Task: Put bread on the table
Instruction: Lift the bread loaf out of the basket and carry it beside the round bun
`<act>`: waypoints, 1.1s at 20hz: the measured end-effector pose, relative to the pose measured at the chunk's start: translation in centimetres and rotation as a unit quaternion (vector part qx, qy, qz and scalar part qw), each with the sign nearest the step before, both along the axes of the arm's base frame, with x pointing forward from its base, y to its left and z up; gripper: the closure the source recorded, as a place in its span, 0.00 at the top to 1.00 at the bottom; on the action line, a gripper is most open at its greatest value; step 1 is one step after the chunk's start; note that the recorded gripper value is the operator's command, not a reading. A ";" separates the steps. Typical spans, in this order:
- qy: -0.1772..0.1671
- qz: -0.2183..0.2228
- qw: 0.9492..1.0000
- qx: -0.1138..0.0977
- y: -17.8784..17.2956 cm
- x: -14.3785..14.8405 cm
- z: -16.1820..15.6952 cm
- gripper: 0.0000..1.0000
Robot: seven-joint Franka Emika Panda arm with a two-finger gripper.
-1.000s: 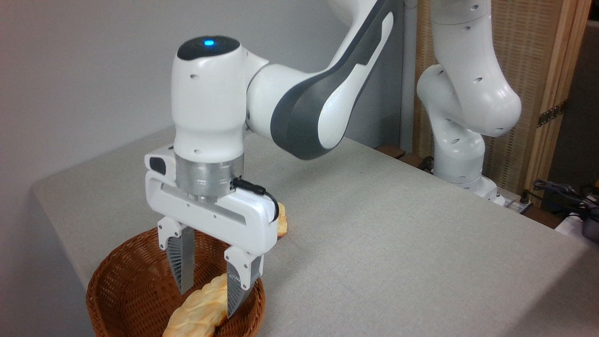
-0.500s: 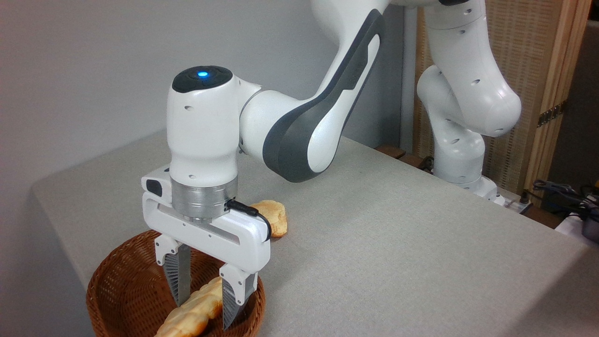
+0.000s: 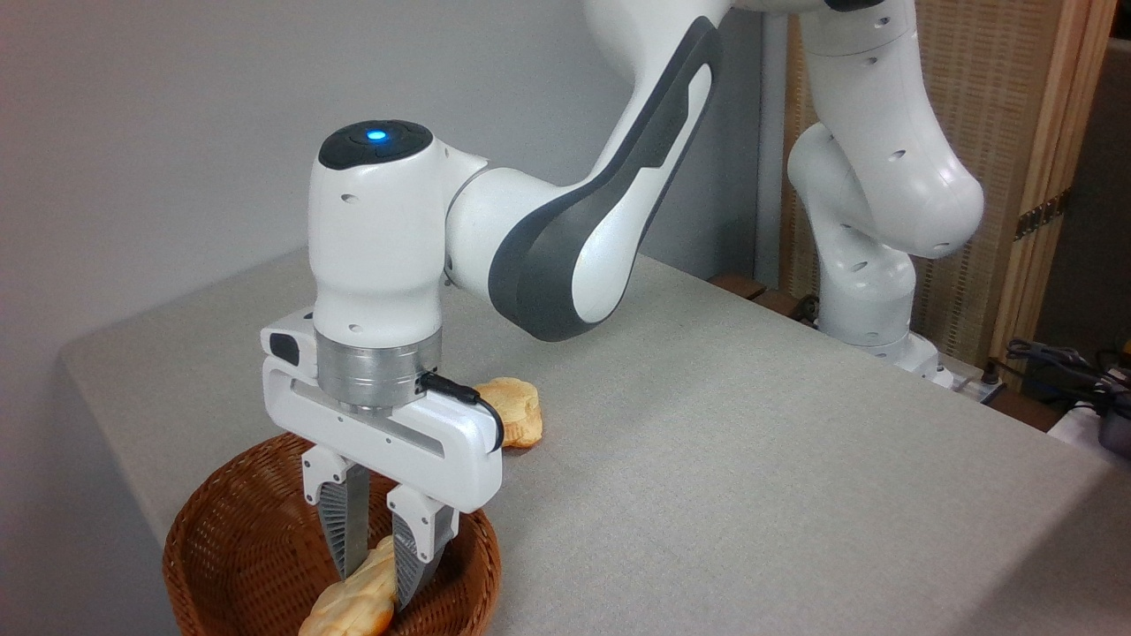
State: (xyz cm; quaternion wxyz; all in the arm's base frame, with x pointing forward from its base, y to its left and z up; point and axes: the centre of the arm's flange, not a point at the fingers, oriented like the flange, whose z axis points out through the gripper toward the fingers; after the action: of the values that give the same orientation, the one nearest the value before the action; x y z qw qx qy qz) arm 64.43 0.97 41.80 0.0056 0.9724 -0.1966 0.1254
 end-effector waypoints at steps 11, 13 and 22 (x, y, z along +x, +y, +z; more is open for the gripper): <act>-0.036 -0.019 0.999 -0.009 -1.5 -0.4 4.4 0.19; -0.042 -0.026 0.999 -0.016 -2.0 -1.1 6.5 0.19; 0.053 -0.115 0.991 -0.045 -3.5 -7.7 13.1 0.25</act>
State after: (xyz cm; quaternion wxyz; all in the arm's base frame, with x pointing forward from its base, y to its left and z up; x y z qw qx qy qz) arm 56.69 -2.57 54.87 0.0736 0.9475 -0.3005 0.0812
